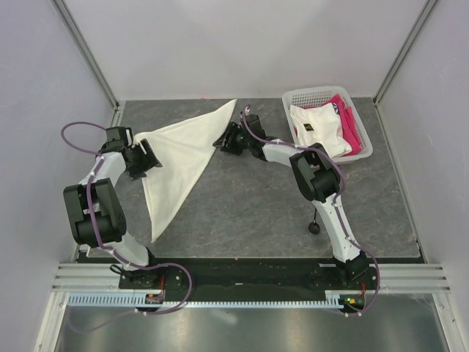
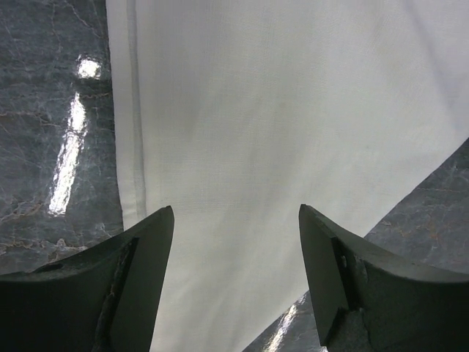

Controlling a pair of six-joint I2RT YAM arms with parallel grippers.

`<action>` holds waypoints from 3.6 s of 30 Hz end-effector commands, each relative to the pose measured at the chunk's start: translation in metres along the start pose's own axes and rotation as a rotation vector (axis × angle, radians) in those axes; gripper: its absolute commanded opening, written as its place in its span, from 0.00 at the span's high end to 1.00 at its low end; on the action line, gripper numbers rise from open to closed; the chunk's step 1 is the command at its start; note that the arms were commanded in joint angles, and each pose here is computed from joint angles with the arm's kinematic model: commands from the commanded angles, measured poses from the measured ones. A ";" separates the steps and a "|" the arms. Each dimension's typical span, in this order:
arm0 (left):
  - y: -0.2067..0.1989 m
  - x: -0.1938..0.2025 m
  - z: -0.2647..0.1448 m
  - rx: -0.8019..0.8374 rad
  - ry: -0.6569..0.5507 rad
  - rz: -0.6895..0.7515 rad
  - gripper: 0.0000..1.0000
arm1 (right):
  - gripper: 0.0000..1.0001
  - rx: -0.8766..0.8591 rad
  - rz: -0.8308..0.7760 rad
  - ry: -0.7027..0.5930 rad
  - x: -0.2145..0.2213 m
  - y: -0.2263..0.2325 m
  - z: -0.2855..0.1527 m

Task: Fold the napkin, place the utensils inside, and roll it up
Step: Fold the napkin

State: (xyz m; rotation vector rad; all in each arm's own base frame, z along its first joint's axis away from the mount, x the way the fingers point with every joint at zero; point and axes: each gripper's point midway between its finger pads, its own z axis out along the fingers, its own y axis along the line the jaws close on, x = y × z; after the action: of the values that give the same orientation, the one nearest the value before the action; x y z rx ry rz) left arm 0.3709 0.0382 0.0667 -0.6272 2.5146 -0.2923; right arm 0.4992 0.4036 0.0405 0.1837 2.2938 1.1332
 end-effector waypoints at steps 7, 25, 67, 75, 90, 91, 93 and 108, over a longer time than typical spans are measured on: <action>-0.033 -0.022 -0.024 0.134 -0.096 -0.008 0.25 | 0.56 0.090 0.126 -0.038 0.011 -0.038 0.032; -0.069 -0.002 -0.025 0.177 -0.074 0.075 0.26 | 1.00 0.100 0.146 -0.127 -0.020 -0.051 0.016; -0.074 0.047 0.041 -0.018 0.042 0.326 0.66 | 0.78 0.200 0.077 -0.102 -0.008 -0.113 -0.140; -0.076 0.052 0.045 -0.004 0.062 0.335 0.69 | 0.78 0.198 0.085 -0.094 -0.007 -0.115 -0.137; -0.077 0.059 0.052 0.006 0.091 0.345 0.76 | 0.78 0.193 0.088 -0.083 -0.005 -0.116 -0.135; -0.076 0.060 0.052 0.006 0.093 0.346 0.76 | 0.78 0.191 0.088 -0.081 -0.004 -0.115 -0.135; -0.076 0.061 0.052 0.005 0.096 0.349 0.79 | 0.78 0.193 0.089 -0.081 -0.004 -0.116 -0.135; -0.079 0.055 0.047 -0.007 0.071 0.372 0.98 | 0.78 0.211 0.092 -0.076 -0.001 -0.122 -0.133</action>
State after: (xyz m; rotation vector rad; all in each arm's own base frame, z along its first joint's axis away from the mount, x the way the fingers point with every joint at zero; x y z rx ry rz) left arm 0.3747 -0.0630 0.0188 -0.1929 2.6708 -0.2026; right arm 0.4489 0.2382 0.0231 0.4602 2.3137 0.9647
